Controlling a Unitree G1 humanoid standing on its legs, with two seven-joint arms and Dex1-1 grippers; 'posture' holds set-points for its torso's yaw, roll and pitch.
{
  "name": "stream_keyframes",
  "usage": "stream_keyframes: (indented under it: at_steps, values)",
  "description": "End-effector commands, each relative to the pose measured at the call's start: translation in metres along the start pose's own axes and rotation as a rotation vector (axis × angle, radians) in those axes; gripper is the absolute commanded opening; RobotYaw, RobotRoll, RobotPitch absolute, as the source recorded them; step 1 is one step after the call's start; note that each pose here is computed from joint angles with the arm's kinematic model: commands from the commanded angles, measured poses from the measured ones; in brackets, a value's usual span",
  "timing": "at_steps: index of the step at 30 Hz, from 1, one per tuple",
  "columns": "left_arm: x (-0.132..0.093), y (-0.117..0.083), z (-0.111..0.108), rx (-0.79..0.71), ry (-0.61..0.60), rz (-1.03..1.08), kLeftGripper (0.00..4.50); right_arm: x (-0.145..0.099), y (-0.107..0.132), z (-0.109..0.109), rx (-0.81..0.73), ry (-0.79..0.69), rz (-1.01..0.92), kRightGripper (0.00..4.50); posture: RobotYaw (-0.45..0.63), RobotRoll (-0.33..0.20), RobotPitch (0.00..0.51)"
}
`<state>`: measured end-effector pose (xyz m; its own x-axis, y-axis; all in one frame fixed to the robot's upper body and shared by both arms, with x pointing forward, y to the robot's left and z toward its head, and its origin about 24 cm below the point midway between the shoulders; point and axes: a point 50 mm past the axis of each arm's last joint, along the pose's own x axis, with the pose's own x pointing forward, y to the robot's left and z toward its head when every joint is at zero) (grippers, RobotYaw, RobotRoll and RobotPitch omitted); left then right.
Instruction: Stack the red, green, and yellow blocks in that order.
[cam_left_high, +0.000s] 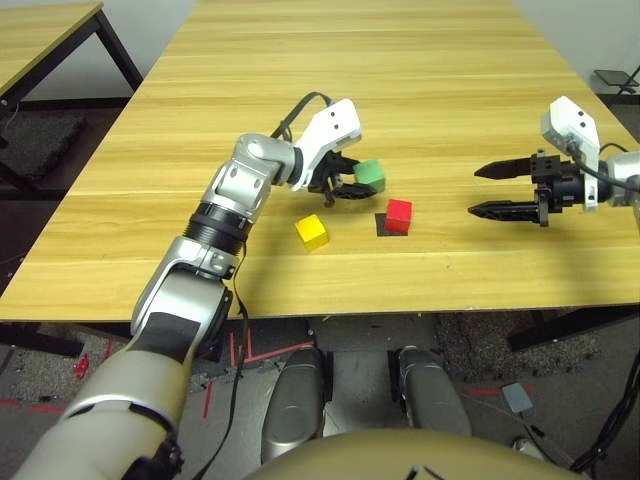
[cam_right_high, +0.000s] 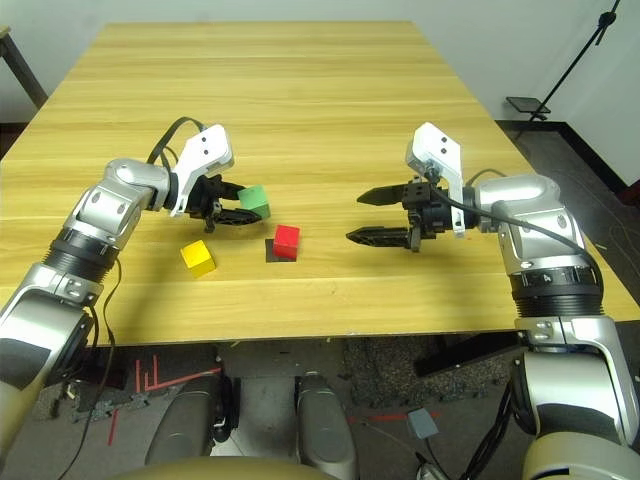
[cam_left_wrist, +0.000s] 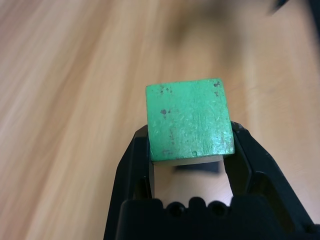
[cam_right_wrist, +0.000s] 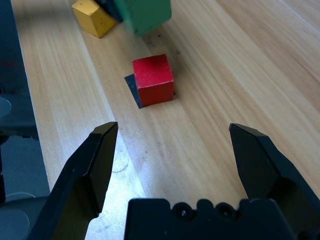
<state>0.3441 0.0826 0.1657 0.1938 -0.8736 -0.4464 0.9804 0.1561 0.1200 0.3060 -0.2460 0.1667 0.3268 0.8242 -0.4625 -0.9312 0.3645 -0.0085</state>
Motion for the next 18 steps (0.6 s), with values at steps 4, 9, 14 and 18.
stream_keyframes:
  at_steps: [4, 9, 14, 18]
  values:
    - [0.016, 0.001, 0.002, 0.026, 0.042, -0.059, 2.09, 0.003, 0.006, 0.004, -0.006, -0.033, -0.010, 4.50, 0.13, -0.045, 0.039]
    - [0.025, 0.007, -0.002, 0.043, 0.063, -0.070, 2.09, 0.003, 0.010, 0.005, -0.001, -0.039, -0.020, 4.50, 0.09, -0.041, 0.040]
    - [0.029, 0.009, -0.004, 0.050, 0.064, -0.088, 2.09, 0.002, 0.012, 0.006, 0.008, -0.043, -0.037, 4.50, 0.08, -0.039, 0.043]
    - [0.033, 0.007, -0.004, 0.057, 0.054, -0.125, 2.09, 0.001, 0.013, 0.006, 0.012, -0.045, -0.043, 4.50, 0.08, -0.037, 0.049]
